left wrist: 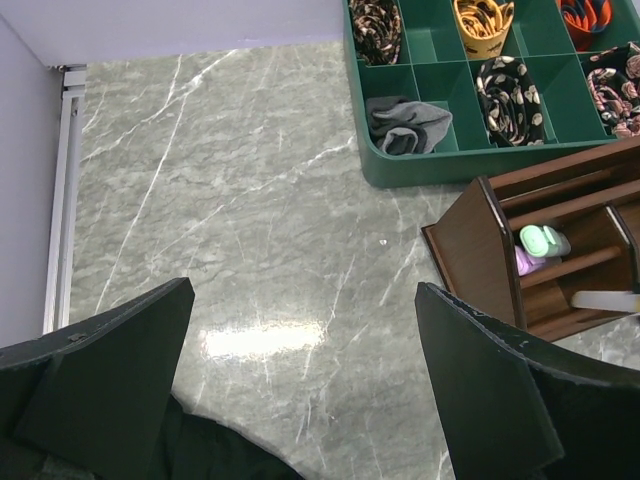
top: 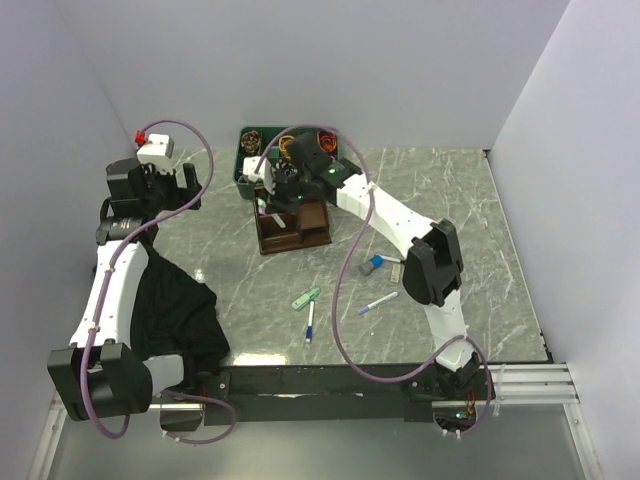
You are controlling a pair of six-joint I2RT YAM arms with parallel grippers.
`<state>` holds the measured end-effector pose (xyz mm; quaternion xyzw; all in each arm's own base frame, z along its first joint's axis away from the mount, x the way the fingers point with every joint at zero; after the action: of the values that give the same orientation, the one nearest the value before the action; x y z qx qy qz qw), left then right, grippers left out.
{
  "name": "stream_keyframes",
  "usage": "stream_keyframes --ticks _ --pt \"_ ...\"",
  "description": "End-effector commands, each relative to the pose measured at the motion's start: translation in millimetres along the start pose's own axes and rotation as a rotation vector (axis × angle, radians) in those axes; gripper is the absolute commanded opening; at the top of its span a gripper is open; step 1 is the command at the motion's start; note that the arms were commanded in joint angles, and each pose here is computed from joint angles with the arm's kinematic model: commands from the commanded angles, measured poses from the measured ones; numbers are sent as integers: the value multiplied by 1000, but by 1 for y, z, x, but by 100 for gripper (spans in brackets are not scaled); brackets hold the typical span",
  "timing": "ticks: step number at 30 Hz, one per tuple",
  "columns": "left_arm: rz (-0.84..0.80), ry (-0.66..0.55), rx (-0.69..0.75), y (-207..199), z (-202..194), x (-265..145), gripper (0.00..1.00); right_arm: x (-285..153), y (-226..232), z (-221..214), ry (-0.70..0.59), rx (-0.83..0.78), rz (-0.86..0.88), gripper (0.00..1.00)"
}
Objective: Sort the stationery into containers
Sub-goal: Place the pen in the storage box.
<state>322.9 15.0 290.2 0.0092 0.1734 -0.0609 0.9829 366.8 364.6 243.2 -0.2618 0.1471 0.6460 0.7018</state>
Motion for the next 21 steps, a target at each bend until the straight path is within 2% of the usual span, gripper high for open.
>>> stream_keyframes --ticks 1,10,12,14,15,17,18,21 --pt "-6 -57 -6 0 10 -7 100 21 -2 -26 95 -34 -11 0" --pt "-2 -46 -16 2 5 -4 100 36 -8 -44 159 -55 -44 1" --pt "-5 -46 -17 2 5 -4 99 39 -9 -45 170 -63 -59 4" --pt "-5 -44 -19 3 4 -3 99 42 -8 -46 176 -56 -71 12" --pt "-5 -44 -21 2 4 -3 99 43 -10 -45 173 -59 -86 22" --pt "-8 -42 -22 2 4 -2 100 43 -9 -44 169 -53 -93 32" --pt "-8 -46 -22 2 5 -3 99 43 -9 -43 165 -51 -98 40" --pt "-13 -45 -24 2 5 -2 99 41 -6 -37 149 -49 -93 51"
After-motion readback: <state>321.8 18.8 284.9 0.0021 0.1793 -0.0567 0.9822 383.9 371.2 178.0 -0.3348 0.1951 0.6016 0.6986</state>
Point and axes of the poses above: each gripper's point midway between its finger pads, its own x axis out along the fingers, its own y axis along the line the jaws close on, z = x × y, the point moved 7 cm from there along -x, back along the fingers, and after that the axes turned 1 degree about x, right-handed, at the moved point
